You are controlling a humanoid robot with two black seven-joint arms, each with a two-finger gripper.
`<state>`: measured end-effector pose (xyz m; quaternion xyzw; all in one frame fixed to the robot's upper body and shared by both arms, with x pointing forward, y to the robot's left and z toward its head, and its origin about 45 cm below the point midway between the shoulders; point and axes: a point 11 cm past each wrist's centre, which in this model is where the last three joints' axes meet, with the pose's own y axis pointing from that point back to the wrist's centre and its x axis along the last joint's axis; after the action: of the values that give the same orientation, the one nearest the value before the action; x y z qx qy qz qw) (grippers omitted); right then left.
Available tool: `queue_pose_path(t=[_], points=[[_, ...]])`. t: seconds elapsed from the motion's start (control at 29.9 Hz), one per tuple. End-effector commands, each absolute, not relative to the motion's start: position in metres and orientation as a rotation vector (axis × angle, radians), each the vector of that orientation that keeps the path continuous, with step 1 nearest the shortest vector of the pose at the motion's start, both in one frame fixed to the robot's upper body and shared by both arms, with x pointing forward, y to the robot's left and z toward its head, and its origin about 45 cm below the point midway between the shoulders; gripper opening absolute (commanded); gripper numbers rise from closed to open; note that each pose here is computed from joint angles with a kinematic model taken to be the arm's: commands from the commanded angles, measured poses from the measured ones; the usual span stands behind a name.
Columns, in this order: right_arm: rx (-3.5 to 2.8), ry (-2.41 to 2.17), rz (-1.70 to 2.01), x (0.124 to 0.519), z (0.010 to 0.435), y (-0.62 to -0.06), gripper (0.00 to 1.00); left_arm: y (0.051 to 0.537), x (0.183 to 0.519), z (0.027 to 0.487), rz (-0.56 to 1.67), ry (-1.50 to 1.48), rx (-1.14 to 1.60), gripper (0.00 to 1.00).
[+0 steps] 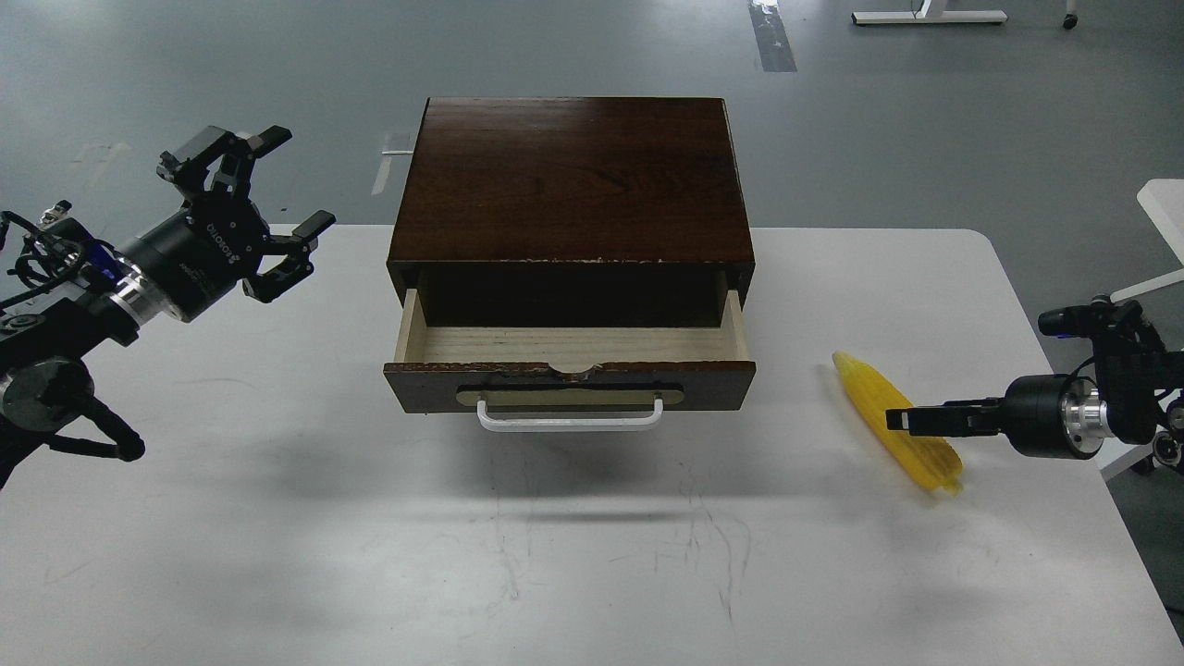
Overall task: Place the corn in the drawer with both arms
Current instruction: 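Lower the right gripper onto the yellow corn cob and grasp it, then lift the corn with the right gripper and carry it over the box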
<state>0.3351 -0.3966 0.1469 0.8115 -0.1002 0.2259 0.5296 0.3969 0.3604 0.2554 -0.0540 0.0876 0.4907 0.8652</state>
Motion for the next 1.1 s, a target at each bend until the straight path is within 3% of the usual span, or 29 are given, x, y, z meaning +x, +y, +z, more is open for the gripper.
queue_pose_path(t=[0.0,0.07,0.27,0.3,0.33,0.57,0.84,0.94,1.07], points=[[1.916,-0.197,0.559,0.34,0.145,-0.392,0.87,0.36,0.397,0.255,1.027,0.182,-0.111,0.98],[1.895,-0.192,0.553,0.34,0.143,-0.397,0.61,0.361,0.397,0.256,1.024,0.183,-0.112,0.98],[1.89,-0.185,0.548,0.339,0.142,-0.399,0.16,0.361,0.396,0.256,1.021,0.182,-0.111,0.98],[1.889,-0.186,0.548,0.339,0.143,-0.399,0.04,0.361,0.396,0.256,1.021,0.182,-0.111,0.98],[1.889,-0.186,0.548,0.339,0.143,-0.399,0.0,0.361,0.396,0.256,1.021,0.182,-0.111,0.98],[1.895,-0.194,0.585,0.346,0.156,-0.395,0.0,0.361,0.396,0.257,1.021,0.181,-0.111,0.98],[1.843,-0.304,0.891,0.403,0.279,-0.376,0.0,0.356,0.398,0.256,1.012,0.185,-0.12,0.98],[1.818,-0.317,1.082,0.425,0.346,-0.342,0.0,0.354,0.399,0.259,1.011,0.181,-0.13,0.98],[1.801,-0.243,1.22,0.434,0.384,-0.298,0.0,0.355,0.4,0.261,1.012,0.177,-0.132,0.98]])
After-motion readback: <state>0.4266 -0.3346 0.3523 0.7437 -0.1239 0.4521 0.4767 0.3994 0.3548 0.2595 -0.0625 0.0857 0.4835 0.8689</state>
